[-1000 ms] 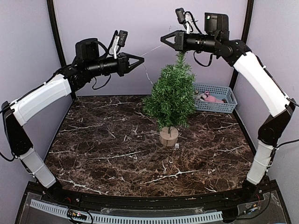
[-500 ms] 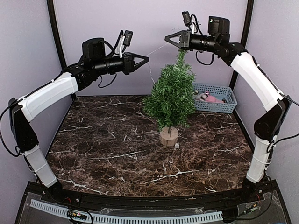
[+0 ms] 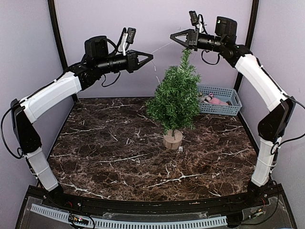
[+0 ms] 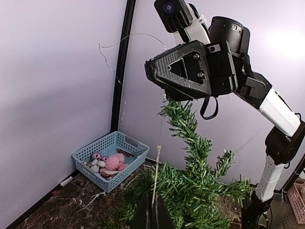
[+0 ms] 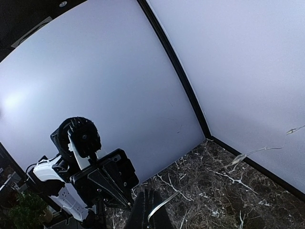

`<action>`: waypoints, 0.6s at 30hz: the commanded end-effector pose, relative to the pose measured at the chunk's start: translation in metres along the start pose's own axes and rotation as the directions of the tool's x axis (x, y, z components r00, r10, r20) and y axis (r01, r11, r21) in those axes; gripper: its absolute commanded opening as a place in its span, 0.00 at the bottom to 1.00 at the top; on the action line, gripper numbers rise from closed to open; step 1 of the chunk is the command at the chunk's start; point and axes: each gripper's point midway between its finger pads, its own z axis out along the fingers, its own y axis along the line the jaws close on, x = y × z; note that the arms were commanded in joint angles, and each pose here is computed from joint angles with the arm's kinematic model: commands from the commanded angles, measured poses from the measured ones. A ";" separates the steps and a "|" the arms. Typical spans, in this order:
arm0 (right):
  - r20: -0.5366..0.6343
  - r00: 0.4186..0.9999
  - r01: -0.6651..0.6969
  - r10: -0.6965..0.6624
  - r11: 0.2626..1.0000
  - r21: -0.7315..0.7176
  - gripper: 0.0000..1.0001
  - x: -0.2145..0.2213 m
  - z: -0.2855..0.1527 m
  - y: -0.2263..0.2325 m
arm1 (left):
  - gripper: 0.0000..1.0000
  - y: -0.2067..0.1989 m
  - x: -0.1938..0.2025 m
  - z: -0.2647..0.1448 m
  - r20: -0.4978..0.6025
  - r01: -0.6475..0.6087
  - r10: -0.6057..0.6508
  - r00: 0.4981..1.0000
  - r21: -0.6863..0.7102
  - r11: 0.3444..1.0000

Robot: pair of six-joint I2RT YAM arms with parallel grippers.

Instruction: Decorate the small christmas tree

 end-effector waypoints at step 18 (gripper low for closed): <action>0.223 0.965 0.131 -0.138 0.990 0.049 0.00 -0.069 -0.049 -0.024 | 0.00 0.020 0.022 0.006 -0.072 0.083 -0.085 0.994 -0.029 0.996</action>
